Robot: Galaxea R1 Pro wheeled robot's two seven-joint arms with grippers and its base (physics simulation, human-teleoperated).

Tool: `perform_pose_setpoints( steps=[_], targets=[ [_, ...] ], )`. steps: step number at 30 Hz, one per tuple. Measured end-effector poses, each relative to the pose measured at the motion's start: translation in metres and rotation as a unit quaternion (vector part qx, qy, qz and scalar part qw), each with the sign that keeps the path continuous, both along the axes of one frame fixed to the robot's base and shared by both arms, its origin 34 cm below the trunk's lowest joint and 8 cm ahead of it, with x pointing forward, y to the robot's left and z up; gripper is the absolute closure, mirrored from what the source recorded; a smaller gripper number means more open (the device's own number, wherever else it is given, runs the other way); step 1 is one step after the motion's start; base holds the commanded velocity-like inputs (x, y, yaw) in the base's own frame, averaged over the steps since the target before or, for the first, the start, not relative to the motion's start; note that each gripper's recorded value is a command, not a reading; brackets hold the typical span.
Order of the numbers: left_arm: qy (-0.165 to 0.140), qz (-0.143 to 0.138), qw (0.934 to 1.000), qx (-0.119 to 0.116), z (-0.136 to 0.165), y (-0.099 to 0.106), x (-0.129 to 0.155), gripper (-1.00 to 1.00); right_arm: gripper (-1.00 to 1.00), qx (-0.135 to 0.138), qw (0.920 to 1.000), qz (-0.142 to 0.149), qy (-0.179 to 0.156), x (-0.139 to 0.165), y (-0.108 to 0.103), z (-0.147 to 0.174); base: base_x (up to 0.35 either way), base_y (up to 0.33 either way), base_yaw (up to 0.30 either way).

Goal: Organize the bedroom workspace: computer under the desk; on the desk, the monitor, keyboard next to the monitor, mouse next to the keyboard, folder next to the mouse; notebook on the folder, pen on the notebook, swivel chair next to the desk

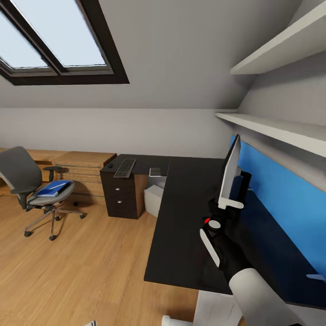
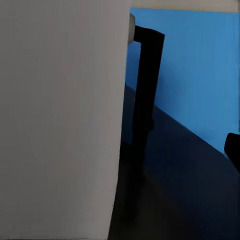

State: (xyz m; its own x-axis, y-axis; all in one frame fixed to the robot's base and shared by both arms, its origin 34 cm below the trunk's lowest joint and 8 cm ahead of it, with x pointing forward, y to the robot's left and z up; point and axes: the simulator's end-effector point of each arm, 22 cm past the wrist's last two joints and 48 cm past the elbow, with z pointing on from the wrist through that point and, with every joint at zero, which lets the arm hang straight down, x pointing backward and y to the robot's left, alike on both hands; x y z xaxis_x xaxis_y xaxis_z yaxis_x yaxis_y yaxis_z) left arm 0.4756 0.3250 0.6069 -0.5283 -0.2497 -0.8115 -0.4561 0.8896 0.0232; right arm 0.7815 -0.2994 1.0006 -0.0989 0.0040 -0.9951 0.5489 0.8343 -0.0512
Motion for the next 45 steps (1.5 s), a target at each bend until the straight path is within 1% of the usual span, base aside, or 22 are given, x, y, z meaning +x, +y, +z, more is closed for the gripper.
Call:
perform_pose_setpoints(
  steps=[11, 15, 18, 24, 28, 35, 40, 45],
  targets=[
    [0.0, 0.0, 1.0, 0.0, 0.0, 0.0, 0.0, -1.0, -1.0, 0.002, 1.0, 0.0, -0.001, 0.0, -0.002, -0.001, 0.0, -0.241, 0.0],
    [0.0, 0.0, 1.0, 0.0, 0.0, 0.0, 0.0, -1.0, -1.0, 0.004, 1.0, 0.0, -0.005, 0.0, -0.002, -0.001, 0.0, -0.022, 0.0],
    [0.0, 0.0, 1.0, 0.0, 0.0, 0.0, 0.0, -1.0, -1.0, 0.007, 0.9998, -0.001, -0.018, -0.001, -0.002, 0.002, 0.0, -0.003, 0.0],
    [0.0, 0.002, 1.0, 0.001, 0.0, 0.001, -0.001, -1.0, -1.0, 0.011, 0.9997, 0.002, -0.021, -0.014, 0.001, -0.019, 0.0, 0.0, 0.0],
    [0.001, 0.003, 1.0, 0.002, 0.0, 0.002, -0.001, -1.0, -1.0, 0.012, 0.9995, 0.002, -0.028, -0.018, 0.001, -0.023, 0.0, 0.0, 0.0],
    [0.0, 0.003, 1.0, 0.002, 0.0, 0.002, 0.0, -1.0, -1.0, 0.012, 0.9996, 0.002, -0.025, -0.021, 0.001, -0.028, -0.002, -0.002, 0.0],
    [0.0, 0.004, 1.0, 0.002, 0.0, 0.002, -0.001, -1.0, -1.0, 0.011, 0.9997, 0.001, -0.023, -0.022, 0.001, -0.03, -0.082, -0.106, 0.0],
    [0.0, 0.005, 1.0, 0.004, 0.001, 0.006, -0.001, -1.0, -1.0, 0.011, 0.9997, 0.001, -0.022, -0.022, 0.001, -0.031, -0.022, -0.027, 0.0]
  ],
)
